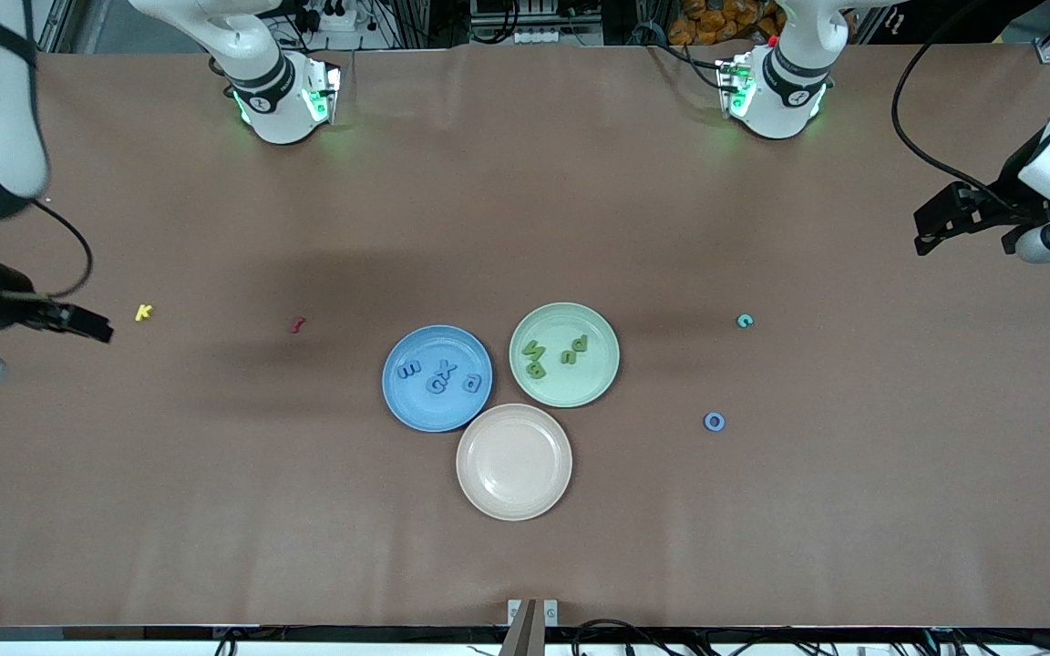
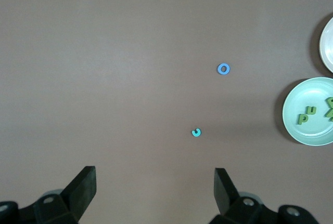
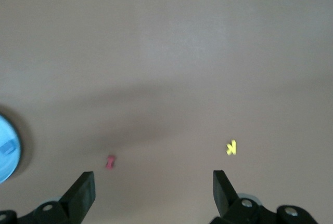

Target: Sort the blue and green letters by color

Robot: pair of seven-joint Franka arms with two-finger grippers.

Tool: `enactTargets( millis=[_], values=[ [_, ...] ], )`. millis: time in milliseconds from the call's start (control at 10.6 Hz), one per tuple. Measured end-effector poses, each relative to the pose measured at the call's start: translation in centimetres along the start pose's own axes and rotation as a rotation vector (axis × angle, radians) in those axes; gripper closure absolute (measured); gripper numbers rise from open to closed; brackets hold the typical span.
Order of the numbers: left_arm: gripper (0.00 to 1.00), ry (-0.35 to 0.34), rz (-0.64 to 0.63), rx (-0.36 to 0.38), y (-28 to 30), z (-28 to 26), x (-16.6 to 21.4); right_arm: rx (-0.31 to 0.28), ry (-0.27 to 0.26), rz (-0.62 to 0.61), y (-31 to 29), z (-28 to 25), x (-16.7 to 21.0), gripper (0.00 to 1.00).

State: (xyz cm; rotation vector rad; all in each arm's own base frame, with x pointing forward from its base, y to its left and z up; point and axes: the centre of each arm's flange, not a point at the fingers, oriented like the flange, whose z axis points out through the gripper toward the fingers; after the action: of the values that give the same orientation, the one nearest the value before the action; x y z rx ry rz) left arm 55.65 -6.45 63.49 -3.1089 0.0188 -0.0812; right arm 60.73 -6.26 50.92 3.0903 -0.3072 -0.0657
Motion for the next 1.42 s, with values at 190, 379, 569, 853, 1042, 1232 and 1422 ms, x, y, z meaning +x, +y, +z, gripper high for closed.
enactTargets(
  millis=[190, 379, 569, 853, 1042, 1232, 1422],
  values=[
    [0.00, 0.000, -0.001, 0.000, -0.1, 0.0, 0.0, 0.004, -0.009, -0.004, 0.2, -6.9, -2.2, 0.00],
    [0.00, 0.001, -0.002, 0.000, -0.1, 0.0, 0.0, 0.002, -0.008, -0.005, 0.7, -12.5, -4.6, 0.00],
    [0.00, 0.001, -0.003, 0.000, -0.2, 0.0, 0.0, 0.013, 0.030, -0.004, 1.2, -16.3, -6.7, 0.00],
    [0.00, 0.001, -0.007, 0.000, -0.4, 0.0, 0.0, 0.015, 0.042, -0.002, 1.3, -14.9, -6.3, 0.00],
    [0.00, 0.001, -0.008, 0.000, -0.5, 0.0, 0.0, 0.015, 0.039, -0.004, 1.2, -13.6, -5.9, 0.00],
    [0.00, 0.001, -0.009, 0.000, -0.5, 0.0, 0.0, 0.016, 0.041, -0.006, 1.1, -13.4, -5.9, 0.00],
    [0.00, 0.001, -0.010, 0.001, -0.6, 0.0, 0.0, 0.016, 0.046, -0.007, 1.0, -13.3, -5.9, 0.00]
  ],
)
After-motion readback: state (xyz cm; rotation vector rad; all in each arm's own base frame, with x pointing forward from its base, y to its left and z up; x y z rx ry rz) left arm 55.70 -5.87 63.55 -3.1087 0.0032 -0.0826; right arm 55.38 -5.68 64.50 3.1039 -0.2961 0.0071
